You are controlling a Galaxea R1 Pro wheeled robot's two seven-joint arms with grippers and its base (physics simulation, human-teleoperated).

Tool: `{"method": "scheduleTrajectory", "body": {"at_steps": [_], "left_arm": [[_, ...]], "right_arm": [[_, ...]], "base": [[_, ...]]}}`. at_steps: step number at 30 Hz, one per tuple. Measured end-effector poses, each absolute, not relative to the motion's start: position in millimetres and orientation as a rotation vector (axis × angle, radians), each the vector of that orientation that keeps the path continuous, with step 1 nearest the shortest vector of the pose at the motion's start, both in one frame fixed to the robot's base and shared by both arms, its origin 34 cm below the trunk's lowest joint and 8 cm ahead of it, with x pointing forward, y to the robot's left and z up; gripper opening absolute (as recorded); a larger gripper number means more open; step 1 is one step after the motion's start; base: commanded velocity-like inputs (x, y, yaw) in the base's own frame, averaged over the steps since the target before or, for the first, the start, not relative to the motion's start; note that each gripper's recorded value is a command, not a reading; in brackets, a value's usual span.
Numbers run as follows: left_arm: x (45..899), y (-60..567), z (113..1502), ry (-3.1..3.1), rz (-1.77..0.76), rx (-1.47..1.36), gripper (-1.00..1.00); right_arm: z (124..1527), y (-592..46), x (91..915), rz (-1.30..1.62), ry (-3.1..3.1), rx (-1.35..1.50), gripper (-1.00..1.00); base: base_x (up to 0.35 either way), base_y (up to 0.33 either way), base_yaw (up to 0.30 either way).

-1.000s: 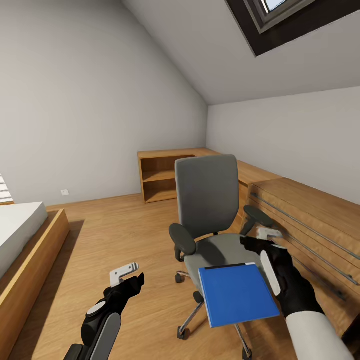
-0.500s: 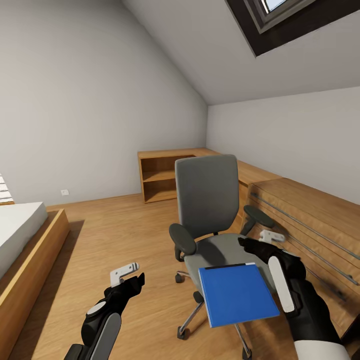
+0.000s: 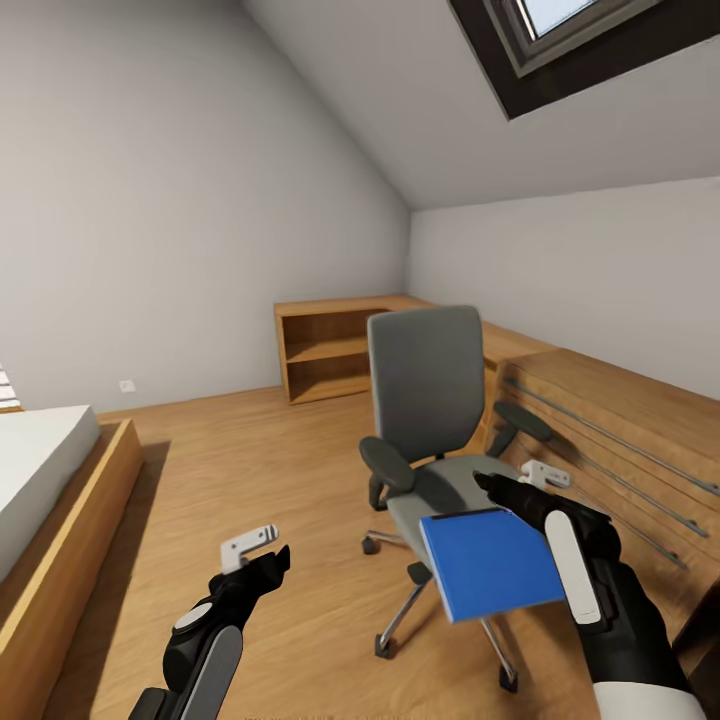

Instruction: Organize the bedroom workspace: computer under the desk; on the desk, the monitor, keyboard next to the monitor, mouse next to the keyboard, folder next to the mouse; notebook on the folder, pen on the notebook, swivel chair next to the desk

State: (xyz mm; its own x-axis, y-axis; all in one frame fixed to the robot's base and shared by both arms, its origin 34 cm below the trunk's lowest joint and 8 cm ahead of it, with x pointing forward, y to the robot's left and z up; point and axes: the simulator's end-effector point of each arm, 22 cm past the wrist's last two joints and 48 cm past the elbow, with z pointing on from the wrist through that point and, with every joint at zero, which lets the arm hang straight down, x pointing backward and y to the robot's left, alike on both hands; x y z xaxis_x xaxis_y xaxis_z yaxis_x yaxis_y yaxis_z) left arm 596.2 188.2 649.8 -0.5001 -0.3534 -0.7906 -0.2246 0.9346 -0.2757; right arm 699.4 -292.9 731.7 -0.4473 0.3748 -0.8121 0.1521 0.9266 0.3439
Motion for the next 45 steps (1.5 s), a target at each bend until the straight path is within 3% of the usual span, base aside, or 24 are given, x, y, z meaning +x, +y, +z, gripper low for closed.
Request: {"method": "scheduleTrajectory", "body": {"at_steps": [28, 45], "left_arm": [[596.3, 188.1, 646.0, 2.122, -0.167, -0.412, 1.00], [594.9, 185.7, 635.1, 2.123, -0.172, -0.414, 1.00]], "right_arm": [[722.9, -310.1, 698.0, 0.268, 2.039, 0.443, 1.00], [707.5, -303.3, 698.1, 0.322, 2.039, 0.459, 1.00]], "base": [[-0.170, 0.303, -0.281], [-0.054, 0.061, -0.040]]}}
